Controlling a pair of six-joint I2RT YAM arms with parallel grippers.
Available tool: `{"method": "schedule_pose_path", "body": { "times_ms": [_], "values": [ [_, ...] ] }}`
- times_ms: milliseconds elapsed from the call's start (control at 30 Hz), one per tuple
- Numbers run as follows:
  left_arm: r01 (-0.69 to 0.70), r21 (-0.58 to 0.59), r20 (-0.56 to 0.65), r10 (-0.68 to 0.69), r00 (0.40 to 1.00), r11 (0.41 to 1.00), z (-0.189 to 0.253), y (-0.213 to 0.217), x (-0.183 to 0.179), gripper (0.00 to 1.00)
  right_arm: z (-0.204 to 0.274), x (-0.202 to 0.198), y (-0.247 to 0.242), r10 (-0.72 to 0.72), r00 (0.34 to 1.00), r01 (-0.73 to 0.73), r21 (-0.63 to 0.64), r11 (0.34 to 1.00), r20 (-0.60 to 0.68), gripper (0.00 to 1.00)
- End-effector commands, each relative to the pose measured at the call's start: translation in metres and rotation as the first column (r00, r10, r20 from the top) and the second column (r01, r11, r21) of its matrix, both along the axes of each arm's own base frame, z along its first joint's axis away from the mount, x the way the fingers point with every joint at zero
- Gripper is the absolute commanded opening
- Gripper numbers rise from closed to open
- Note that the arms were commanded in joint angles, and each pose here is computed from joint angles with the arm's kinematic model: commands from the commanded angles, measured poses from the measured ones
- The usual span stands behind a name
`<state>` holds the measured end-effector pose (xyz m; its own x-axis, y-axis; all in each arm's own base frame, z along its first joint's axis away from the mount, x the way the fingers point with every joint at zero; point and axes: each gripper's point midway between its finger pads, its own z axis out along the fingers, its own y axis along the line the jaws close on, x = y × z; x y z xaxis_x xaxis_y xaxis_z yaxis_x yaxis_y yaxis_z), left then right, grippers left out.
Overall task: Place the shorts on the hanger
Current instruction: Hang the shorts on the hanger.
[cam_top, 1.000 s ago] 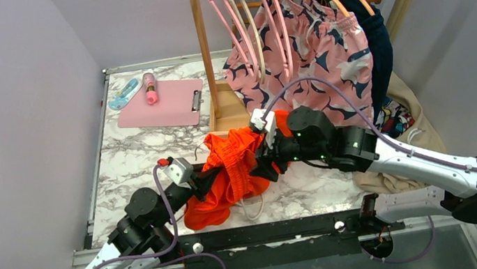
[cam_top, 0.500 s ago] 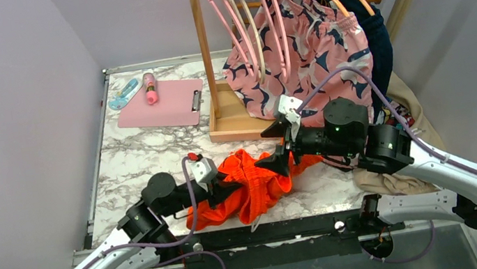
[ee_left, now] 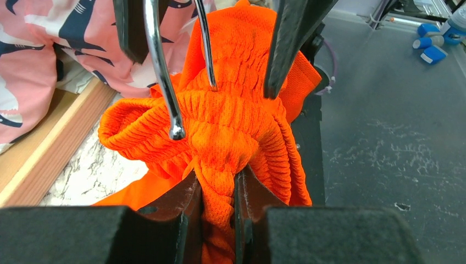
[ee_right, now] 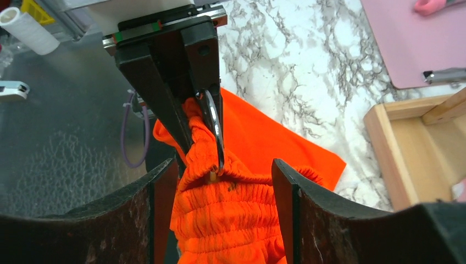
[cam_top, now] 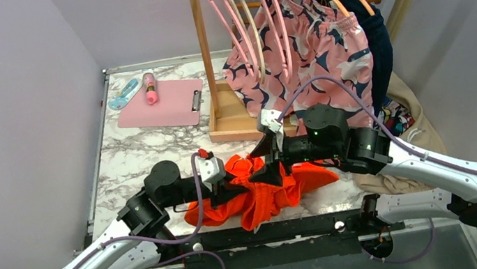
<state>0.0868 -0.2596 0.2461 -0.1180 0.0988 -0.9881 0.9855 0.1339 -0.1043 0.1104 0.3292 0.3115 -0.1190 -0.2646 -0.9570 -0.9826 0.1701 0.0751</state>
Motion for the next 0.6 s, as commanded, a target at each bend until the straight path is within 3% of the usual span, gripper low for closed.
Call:
{"method": "schedule_pose_path", "body": {
  "times_ms": [0,167,267,467,567],
  "values": [
    [0.081,-0.086,0.090,-0.073,0.993,0.993,0.038,-0.005,-0.010,0.00,0.008,-0.001,0.008,-0.009,0.999,0.012,0.076,0.997,-0.041,0.64],
    [0.088,-0.077,0.091,-0.081,0.993,0.993,0.038,-0.005,-0.010,0.00,0.030,0.000,0.009,-0.028,0.999,0.033,0.173,0.984,-0.027,0.61],
    [0.090,-0.072,0.090,-0.083,0.992,0.993,0.039,-0.006,-0.010,0.00,0.026,0.002,0.012,-0.030,0.999,0.036,0.157,0.987,-0.039,0.56],
    [0.084,-0.069,0.088,-0.078,0.993,0.994,0.038,-0.006,-0.008,0.00,0.016,0.003,0.016,-0.034,0.997,0.043,0.139,0.989,-0.067,0.34],
    [0.070,-0.071,0.091,-0.063,0.994,0.995,0.039,-0.006,-0.006,0.00,0.015,0.003,0.016,-0.031,0.997,0.040,0.141,0.989,-0.066,0.18]
  ]
}}
